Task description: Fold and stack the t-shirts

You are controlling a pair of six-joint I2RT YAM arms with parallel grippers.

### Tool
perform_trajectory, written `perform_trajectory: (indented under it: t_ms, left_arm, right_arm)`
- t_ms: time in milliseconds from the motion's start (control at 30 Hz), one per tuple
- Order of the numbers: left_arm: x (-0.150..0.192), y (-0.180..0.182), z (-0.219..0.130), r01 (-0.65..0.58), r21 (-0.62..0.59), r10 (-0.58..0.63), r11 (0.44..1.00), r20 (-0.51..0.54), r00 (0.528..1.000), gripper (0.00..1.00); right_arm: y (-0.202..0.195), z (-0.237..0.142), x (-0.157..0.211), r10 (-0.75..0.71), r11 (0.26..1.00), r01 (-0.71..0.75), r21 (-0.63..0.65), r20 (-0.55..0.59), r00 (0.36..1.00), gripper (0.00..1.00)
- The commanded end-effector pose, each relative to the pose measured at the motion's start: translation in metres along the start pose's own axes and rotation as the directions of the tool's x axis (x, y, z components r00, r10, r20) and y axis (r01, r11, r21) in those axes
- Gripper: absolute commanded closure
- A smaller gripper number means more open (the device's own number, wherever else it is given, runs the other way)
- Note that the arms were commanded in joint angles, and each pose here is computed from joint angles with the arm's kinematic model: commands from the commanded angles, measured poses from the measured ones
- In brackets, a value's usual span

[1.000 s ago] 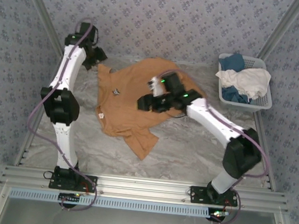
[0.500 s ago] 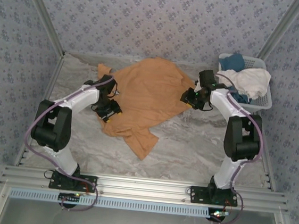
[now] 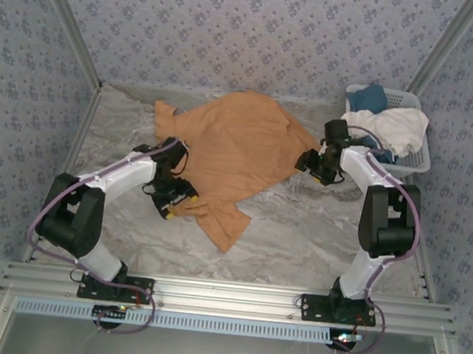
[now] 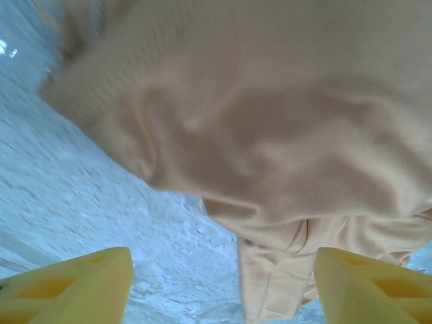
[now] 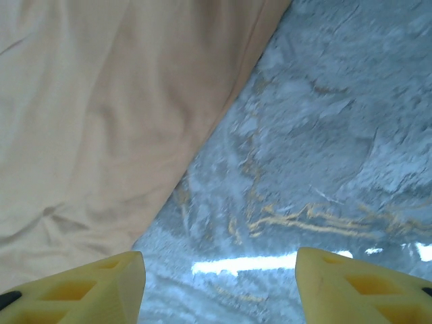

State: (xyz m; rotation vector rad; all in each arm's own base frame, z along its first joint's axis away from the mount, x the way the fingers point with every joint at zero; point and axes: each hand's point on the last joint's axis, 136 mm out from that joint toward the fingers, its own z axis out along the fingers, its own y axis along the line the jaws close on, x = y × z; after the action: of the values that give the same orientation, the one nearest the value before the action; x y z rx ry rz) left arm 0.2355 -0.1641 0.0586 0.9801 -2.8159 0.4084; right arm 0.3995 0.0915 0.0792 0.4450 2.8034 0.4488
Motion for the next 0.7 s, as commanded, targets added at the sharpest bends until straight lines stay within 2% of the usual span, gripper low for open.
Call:
perform_trajectory:
  t_ms: [0,133,233,300,400,467,567,633,667]
  left_arm:
    - [0.02,-0.022,0.012,0.06,0.049,-0.056,0.997,-0.064,0.996,0.26]
    - [0.019,-0.043,0.026,0.111,0.107,-0.106,0.988,-0.048,0.993,0.26]
    - [0.016,-0.053,0.036,0.106,0.088,-0.103,0.99,-0.038,0.994,0.28]
    - [0.01,-0.054,0.042,0.093,0.065,-0.092,0.994,-0.024,0.996,0.35]
    - [0.001,-0.054,0.048,0.086,0.062,-0.087,0.994,0.003,0.996,0.53]
    - [-0.004,-0.053,0.047,0.081,0.062,-0.082,0.995,0.017,0.996,0.66]
    - [-0.014,-0.048,0.037,0.068,0.067,-0.072,0.995,0.062,0.996,0.84]
    - [-0.021,-0.045,0.026,0.057,0.084,-0.065,0.995,0.091,0.994,1.0]
    - [-0.025,-0.044,0.018,0.044,0.093,-0.055,0.995,0.116,0.992,1.0]
  right_arm:
    - [-0.01,0.012,-0.011,-0.013,0.997,0.013,0.07,-0.003,1.0,0.37]
    - [-0.006,0.03,-0.032,-0.02,0.998,0.019,0.068,0.012,1.0,0.37]
    - [-0.003,0.045,-0.049,-0.031,0.996,0.028,0.08,0.034,0.999,0.38]
    - [0.0,0.056,-0.055,-0.024,0.997,0.022,0.075,0.024,0.999,0.4]
    - [0.009,0.071,-0.062,-0.021,0.998,0.02,0.058,0.012,1.0,0.46]
    - [0.016,0.08,-0.062,-0.028,0.998,0.029,0.046,-0.014,0.999,0.58]
    - [0.023,0.083,-0.056,-0.036,0.999,0.037,0.033,-0.048,0.998,0.83]
    - [0.025,0.073,-0.056,-0.033,0.999,0.034,0.028,-0.026,0.999,1.0]
    - [0.025,0.063,-0.058,-0.032,0.999,0.032,0.028,0.002,0.999,1.0]
